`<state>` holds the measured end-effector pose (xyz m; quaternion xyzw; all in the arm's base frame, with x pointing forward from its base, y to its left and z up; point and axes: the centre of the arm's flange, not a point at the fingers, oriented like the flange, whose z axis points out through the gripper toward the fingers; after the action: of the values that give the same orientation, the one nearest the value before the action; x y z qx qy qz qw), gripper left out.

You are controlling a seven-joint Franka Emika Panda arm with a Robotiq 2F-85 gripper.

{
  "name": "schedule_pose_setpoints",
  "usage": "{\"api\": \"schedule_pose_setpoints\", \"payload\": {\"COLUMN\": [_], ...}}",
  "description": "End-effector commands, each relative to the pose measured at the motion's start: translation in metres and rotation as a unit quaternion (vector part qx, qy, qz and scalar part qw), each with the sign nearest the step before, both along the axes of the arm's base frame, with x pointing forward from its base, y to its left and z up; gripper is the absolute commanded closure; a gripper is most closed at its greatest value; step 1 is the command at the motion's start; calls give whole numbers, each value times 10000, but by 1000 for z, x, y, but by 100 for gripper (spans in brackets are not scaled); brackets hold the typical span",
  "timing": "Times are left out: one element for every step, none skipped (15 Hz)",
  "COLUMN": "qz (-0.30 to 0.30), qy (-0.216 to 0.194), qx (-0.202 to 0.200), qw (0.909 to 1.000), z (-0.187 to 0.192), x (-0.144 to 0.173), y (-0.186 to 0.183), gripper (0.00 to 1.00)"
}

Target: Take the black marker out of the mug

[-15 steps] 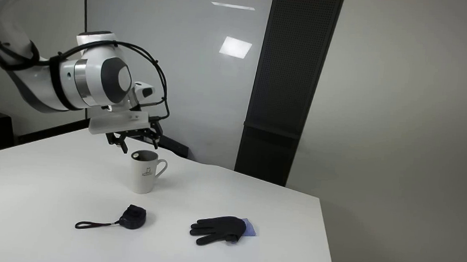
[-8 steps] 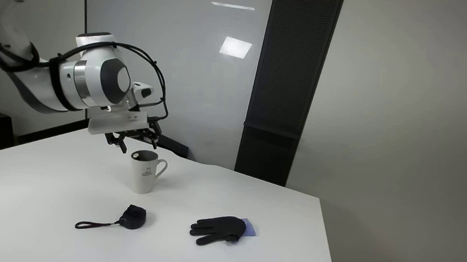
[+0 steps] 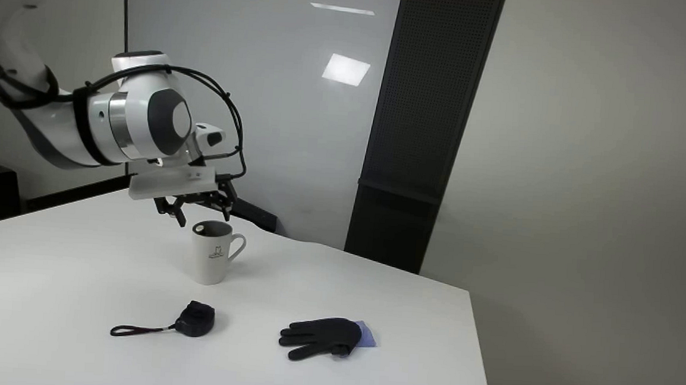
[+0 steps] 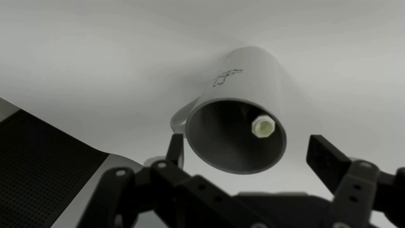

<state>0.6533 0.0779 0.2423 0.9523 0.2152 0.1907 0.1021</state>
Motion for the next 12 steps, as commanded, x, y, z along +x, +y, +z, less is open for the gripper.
{"api": "schedule_pose_setpoints", "payload": {"qz": [-158, -166, -181, -198, -227, -266, -294, -360, -416, -468, -526, -579], "qy": [-69, -71, -62, -48, -35, -20, 0, 18, 41, 57, 89, 111], "qx": [33, 39, 49, 60, 87, 123, 147, 187, 224, 252, 275, 300], "qw": [9998, 9998, 9998, 9998, 9997, 9996, 9995, 9992, 9989, 9986, 9982, 9978], "z": [-2, -3, -3, -3, -4, -4, -5, -6, -6, -6, -7, -7], "x": [9, 9, 9, 10, 10, 11, 11, 12, 13, 13, 14, 15], "y": [5, 5, 5, 5, 4, 3, 2, 1, 0, -1, -2, -2], "gripper": [25, 26, 31, 39, 44, 50, 57, 62, 69, 74, 80, 87]}}
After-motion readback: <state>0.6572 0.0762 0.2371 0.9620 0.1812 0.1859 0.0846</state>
